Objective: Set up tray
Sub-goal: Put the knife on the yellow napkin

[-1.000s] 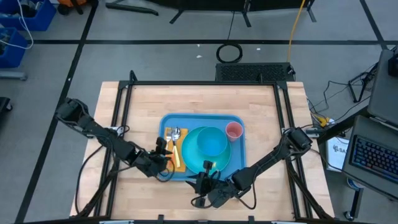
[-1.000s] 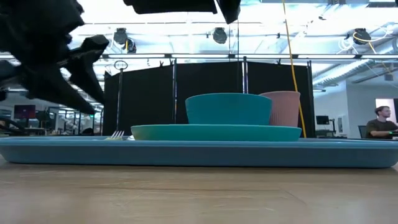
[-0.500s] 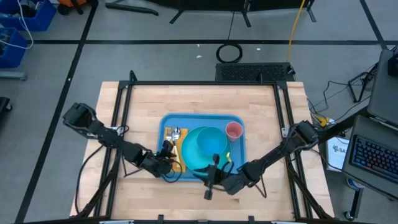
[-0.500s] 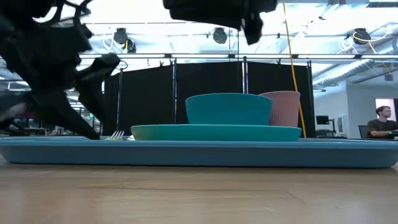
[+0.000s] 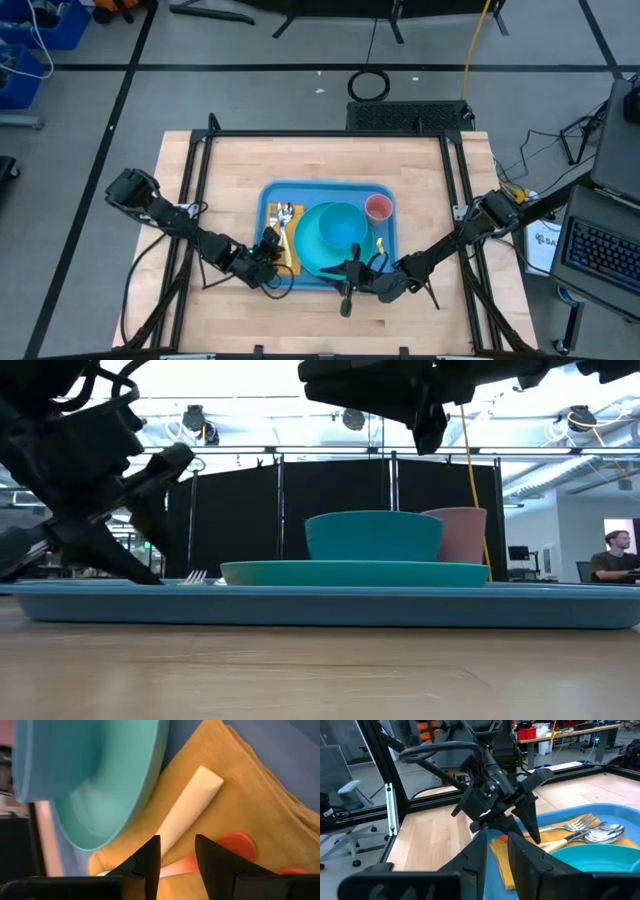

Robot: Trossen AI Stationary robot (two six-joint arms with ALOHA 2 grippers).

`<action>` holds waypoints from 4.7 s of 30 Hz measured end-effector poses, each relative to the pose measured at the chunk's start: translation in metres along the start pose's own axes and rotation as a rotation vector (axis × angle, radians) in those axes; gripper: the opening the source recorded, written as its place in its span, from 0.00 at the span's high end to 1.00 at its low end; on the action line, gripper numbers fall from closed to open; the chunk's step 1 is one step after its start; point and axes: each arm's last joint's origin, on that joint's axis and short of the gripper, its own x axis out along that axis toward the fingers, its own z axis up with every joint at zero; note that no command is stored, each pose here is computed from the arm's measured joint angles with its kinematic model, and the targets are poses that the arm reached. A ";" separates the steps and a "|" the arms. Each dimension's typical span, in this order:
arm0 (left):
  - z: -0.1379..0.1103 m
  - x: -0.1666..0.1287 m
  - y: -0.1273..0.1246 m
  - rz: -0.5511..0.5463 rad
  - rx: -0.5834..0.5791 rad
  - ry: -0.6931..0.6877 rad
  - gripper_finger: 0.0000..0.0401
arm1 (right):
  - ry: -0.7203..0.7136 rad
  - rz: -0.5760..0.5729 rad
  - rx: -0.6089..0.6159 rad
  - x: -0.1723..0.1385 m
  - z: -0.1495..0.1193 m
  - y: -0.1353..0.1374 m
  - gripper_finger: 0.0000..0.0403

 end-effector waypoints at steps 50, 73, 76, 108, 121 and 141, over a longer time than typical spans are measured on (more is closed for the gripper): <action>0.000 0.014 0.036 -0.193 0.115 0.020 0.68 | 0.008 -0.012 0.004 0.002 -0.001 -0.003 0.83; -0.006 0.033 0.044 -0.306 0.133 -0.055 0.68 | 0.016 -0.015 0.011 0.002 -0.002 -0.003 0.83; -0.007 0.043 0.039 -0.312 0.182 -0.044 0.68 | 0.018 -0.017 0.009 0.001 -0.003 -0.004 0.83; -0.002 0.043 0.035 -0.274 0.321 -0.093 0.85 | 0.029 -0.043 0.034 0.004 -0.007 -0.013 0.83; 0.009 0.038 0.030 -0.167 0.432 -0.112 0.93 | 0.032 -0.045 0.032 0.004 -0.007 -0.014 0.83; 0.017 0.027 0.018 -0.054 0.493 -0.048 0.98 | 0.046 -0.056 0.033 0.005 -0.009 -0.016 0.83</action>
